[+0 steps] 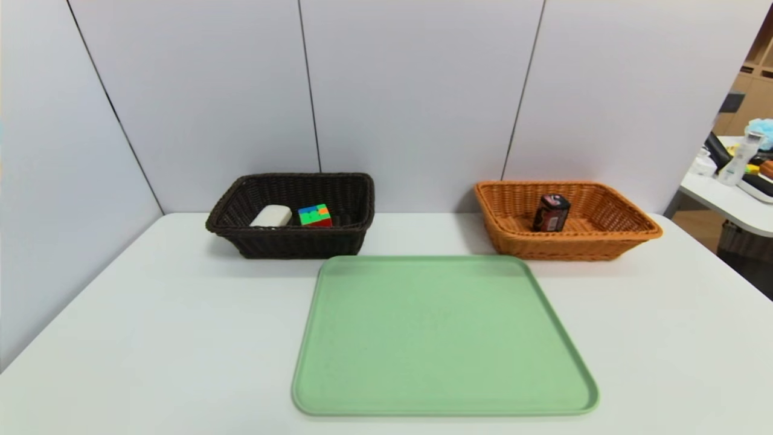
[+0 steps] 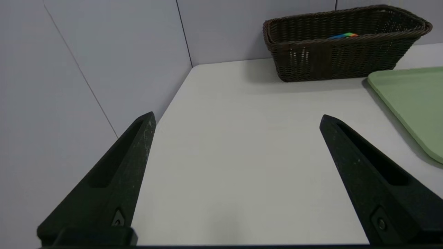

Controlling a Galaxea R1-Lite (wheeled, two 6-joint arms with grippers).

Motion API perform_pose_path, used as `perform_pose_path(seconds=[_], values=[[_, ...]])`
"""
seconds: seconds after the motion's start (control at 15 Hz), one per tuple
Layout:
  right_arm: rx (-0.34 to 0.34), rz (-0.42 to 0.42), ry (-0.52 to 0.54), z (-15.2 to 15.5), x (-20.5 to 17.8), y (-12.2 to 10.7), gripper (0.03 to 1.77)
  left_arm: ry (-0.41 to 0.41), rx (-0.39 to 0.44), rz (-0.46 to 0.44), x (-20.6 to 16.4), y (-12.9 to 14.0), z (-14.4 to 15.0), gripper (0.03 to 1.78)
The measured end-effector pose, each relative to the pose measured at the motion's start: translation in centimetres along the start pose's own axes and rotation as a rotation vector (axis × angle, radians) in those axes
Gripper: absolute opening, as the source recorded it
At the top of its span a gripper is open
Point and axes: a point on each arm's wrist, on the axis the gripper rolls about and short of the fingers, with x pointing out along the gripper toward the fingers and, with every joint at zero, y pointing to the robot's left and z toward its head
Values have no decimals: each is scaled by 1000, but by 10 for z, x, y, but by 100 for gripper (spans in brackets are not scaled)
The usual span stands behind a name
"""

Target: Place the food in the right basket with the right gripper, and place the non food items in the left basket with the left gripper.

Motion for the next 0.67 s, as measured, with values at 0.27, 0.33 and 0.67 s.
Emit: perform_pose_path(seconds=[0.27, 0.33, 0.67], values=[[-70, 22, -118, -33, 21, 3, 170, -87, 12, -18, 13, -6, -21, 169], [-86, 34, -155, -39, 24, 3, 170, -91, 18, -40, 15, -8, -28, 169], [-84, 78, -3, -63, 28, 5, 170, 82, 8, -151, 17, -14, -54, 169]])
